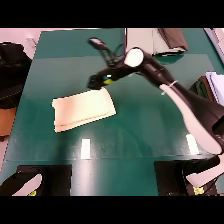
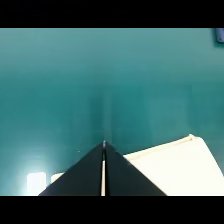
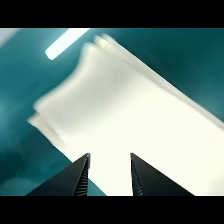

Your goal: Fold the shirts.

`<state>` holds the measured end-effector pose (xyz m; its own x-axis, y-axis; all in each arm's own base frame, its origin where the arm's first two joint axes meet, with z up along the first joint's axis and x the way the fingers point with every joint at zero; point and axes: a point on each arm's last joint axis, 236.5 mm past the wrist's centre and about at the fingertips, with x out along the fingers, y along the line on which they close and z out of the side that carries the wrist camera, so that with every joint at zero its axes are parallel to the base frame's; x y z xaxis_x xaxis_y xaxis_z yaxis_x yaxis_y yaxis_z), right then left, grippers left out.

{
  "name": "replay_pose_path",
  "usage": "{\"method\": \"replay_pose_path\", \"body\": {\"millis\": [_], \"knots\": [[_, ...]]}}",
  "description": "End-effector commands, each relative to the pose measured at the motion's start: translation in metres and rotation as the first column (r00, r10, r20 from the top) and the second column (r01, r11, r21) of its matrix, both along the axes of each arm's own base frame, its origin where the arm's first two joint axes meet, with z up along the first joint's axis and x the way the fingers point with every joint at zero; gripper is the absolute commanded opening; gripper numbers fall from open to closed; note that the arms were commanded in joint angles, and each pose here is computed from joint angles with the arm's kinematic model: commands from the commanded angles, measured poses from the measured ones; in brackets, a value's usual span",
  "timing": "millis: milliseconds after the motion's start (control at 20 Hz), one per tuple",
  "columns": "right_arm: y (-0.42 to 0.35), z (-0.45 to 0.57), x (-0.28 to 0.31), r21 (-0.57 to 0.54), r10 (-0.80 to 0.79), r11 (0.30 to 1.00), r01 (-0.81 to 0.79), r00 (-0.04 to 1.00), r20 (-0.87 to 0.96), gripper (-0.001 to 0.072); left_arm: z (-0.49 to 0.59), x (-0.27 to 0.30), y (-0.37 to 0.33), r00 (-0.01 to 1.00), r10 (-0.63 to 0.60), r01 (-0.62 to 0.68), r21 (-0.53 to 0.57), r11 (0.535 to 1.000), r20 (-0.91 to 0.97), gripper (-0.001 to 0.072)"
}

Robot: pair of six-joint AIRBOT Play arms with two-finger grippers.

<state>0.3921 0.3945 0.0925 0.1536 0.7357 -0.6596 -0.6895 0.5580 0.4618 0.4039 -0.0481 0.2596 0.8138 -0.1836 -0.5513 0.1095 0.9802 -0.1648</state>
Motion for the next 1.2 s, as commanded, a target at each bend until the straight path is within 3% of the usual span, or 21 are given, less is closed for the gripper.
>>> {"method": "replay_pose_path", "body": {"millis": [0, 50, 100, 300, 700, 750, 900, 1150], "knots": [[-0.099, -0.060, 0.012, -0.135, -0.160, 0.981, 0.136, 0.970, -0.184, 0.0418, 0.005, -0.003, -0.029, 0.997, -0.072, 0.072, 0.002, 0.997, 0.024, 0.0027], [-0.115, -0.076, 0.013, -0.142, -0.199, 0.975, 0.169, 0.952, -0.234, 0.0543, 0.006, -0.003, -0.035, 0.996, -0.086, 0.086, 0.002, 0.996, 0.029, 0.0026], [-0.126, -0.088, 0.016, -0.135, -0.239, 0.969, 0.209, 0.931, -0.276, 0.0570, 0.007, -0.004, -0.038, 0.995, -0.095, 0.095, 0.003, 0.995, 0.033, 0.0026], [-0.115, -0.126, 0.017, -0.064, -0.289, 0.955, 0.290, 0.856, -0.429, 0.0569, 0.011, -0.002, -0.042, 0.994, -0.100, 0.100, -0.004, 0.995, 0.053, 0.0026], [-0.009, -0.168, -0.002, 0.024, -0.134, 0.985, 0.169, 0.854, -0.502, 0.0560, -0.007, 0.002, -0.051, 0.993, -0.122, 0.121, -0.039, 0.992, -0.008, 0.0027], [0.001, -0.168, -0.001, 0.029, -0.115, 0.989, 0.148, 0.866, -0.488, 0.0467, -0.008, 0.002, -0.054, 0.992, -0.126, 0.125, -0.049, 0.991, -0.012, 0.0027], [0.022, -0.156, 0.011, 0.065, -0.066, 0.993, 0.102, 0.906, -0.417, 0.0015, -0.012, -0.001, -0.060, 0.989, -0.143, 0.140, -0.075, 0.987, -0.034, 0.0026], [-0.023, -0.088, 0.068, 0.104, -0.142, 0.979, 0.175, 0.952, -0.270, 0.0015, -0.012, -0.012, -0.096, 0.972, -0.231, 0.228, -0.080, 0.970, -0.037, 0.0026]]}}
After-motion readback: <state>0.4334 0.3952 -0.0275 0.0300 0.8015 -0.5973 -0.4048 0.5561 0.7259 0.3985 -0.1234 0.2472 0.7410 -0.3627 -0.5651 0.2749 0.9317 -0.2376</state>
